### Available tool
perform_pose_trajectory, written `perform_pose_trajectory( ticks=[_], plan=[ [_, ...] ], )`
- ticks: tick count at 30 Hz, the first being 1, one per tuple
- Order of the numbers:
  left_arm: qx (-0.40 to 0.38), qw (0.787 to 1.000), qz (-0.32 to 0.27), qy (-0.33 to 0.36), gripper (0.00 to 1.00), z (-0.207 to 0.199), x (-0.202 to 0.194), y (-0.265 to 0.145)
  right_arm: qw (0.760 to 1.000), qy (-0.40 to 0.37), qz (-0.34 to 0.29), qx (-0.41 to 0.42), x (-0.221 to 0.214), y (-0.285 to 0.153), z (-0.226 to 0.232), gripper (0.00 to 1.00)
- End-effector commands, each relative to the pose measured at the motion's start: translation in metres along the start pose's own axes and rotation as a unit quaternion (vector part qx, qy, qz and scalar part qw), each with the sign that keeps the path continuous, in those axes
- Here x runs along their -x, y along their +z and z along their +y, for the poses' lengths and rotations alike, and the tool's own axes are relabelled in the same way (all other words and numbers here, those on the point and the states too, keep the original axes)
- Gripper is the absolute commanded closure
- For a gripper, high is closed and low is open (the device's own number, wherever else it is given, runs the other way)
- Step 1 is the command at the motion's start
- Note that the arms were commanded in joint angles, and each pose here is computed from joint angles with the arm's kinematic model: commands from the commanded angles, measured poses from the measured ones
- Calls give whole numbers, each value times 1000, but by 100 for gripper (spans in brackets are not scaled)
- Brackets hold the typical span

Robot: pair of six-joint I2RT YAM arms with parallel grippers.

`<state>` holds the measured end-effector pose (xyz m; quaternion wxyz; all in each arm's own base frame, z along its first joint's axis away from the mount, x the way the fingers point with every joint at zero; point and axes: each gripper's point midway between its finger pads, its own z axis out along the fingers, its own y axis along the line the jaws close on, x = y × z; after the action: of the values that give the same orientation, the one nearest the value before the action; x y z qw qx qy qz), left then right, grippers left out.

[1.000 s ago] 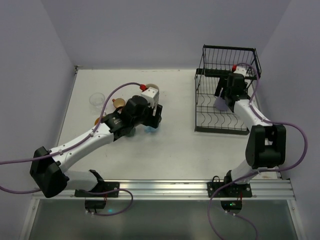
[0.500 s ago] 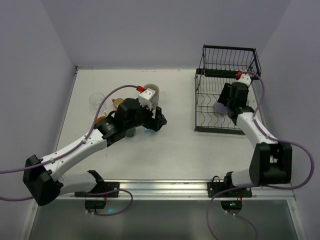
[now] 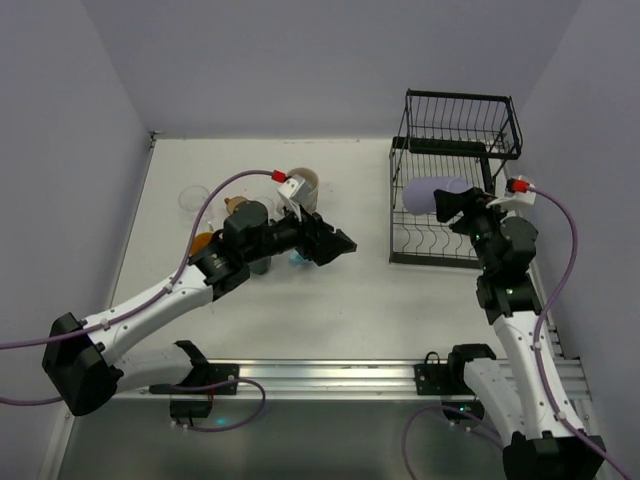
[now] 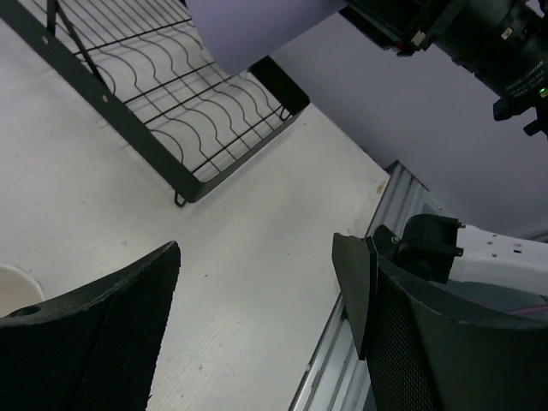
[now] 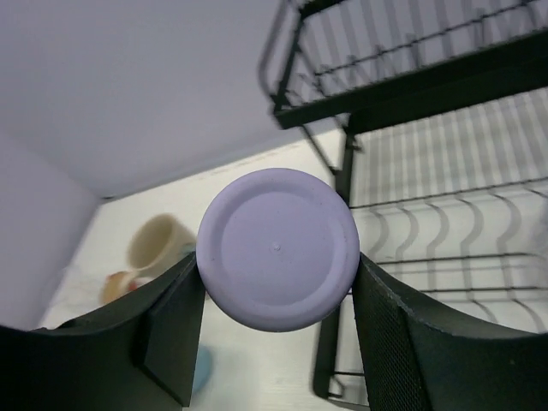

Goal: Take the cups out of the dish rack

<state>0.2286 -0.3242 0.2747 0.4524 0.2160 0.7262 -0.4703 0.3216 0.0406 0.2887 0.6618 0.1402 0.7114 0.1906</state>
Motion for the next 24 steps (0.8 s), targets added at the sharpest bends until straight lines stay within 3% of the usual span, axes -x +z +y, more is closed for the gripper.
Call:
perform_pose_trajectory(
  ticks=[1,8,17,20,24],
  plan=[
    [-67,997,-46,-8,20,-27,29,8,985,70,12,159,2,-30,63,88],
    [-62,996,-56,-11,16,-21,39,27,932,163,48,319,-6,-71,117,89],
    [-126,988,-88,-22,16,-40,46,30,904,198,101,366,-34,-75,137,88],
    [-147,983,-104,-18,23,-46,50,27,896,210,115,373,-43,-73,141,88],
    [-167,978,-122,-17,50,-54,54,19,884,234,134,383,-53,-71,145,87]
  ],
)
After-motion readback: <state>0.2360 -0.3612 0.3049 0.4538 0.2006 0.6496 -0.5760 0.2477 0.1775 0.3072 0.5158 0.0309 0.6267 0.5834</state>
